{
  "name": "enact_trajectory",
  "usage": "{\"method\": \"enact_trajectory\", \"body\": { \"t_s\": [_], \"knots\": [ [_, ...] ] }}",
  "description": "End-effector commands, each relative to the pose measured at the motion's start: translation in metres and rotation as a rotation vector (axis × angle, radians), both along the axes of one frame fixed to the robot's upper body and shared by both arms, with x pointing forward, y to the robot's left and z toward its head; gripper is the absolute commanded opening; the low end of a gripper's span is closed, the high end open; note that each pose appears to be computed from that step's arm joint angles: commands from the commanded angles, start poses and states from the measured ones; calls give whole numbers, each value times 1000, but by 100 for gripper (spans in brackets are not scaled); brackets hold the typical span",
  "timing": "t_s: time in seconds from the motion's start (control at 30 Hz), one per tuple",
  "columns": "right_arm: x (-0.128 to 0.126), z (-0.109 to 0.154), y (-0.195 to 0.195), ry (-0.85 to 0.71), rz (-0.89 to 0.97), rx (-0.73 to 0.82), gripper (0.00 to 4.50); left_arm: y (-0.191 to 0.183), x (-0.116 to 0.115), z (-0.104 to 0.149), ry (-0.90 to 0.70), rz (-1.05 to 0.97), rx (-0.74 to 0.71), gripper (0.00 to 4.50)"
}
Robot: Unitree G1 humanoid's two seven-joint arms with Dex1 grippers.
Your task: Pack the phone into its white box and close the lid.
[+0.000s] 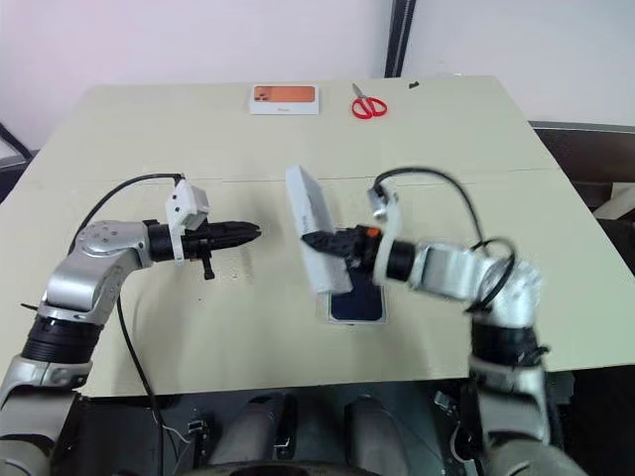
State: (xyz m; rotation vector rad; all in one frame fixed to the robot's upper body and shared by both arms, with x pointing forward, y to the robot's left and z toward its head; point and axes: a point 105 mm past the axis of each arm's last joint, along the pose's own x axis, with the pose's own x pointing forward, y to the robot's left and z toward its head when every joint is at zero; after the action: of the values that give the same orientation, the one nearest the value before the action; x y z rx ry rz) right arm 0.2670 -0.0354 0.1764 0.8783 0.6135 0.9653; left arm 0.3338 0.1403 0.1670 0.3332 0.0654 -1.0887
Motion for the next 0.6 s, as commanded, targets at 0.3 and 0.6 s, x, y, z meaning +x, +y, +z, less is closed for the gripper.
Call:
{"method": "enact_trajectory", "body": {
  "t_s": [0.3,0.6],
  "knots": [
    [-4,1,12,260,-276,35,2,-14,-14,-4,-10,-113,70,43],
    [5,-6,-8,227,-312,-16,240,-33,-20,-11,-6,-181,81,43]
  ]
}}
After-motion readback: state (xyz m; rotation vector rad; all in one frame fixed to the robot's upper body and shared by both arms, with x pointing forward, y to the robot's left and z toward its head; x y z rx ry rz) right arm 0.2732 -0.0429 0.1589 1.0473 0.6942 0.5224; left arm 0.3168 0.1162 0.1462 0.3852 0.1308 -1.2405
